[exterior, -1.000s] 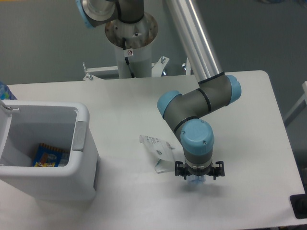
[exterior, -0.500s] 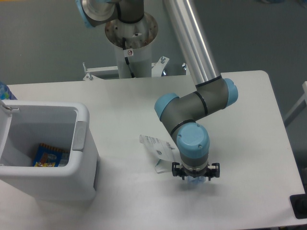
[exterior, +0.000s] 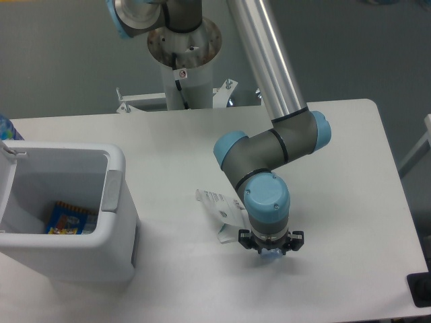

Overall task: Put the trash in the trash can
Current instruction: 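Close the gripper on the bottle and lift it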

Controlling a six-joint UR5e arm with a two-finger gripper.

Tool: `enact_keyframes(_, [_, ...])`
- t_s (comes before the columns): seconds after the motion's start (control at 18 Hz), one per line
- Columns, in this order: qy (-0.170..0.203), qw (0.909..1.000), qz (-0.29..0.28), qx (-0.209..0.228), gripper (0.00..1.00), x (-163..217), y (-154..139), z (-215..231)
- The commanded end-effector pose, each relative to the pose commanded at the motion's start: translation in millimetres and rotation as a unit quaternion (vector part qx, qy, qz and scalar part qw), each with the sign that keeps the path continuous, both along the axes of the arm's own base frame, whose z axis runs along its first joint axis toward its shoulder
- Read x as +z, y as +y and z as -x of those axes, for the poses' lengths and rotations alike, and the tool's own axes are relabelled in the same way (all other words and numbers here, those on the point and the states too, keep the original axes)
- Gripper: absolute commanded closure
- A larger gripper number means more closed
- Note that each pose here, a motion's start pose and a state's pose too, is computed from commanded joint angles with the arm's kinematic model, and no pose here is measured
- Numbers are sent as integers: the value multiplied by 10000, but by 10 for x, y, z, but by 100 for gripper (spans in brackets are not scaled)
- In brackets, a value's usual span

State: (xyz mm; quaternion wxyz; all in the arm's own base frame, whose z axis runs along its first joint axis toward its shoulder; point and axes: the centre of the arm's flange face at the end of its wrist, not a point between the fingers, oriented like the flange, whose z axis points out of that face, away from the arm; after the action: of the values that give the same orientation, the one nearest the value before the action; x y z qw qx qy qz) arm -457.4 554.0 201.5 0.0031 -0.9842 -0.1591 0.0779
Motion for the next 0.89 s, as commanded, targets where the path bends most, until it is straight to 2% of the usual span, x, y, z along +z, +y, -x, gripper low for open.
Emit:
enact_keyframes(0.22, [14,9999,-102,23,46,92,-3,42])
enact_keyframes(0.33, [-59,9995,-319,27,46,177,29,65])
enact_keyframes(0.44, [-167,9975,-645,233,46,304,-11,178])
enact_keyframes(0.61, [-414,9885,-1422,309,46,679,-54,323])
enact_keyframes(0.89, [-509,9709,-2303,420,46,1279,-68,470])
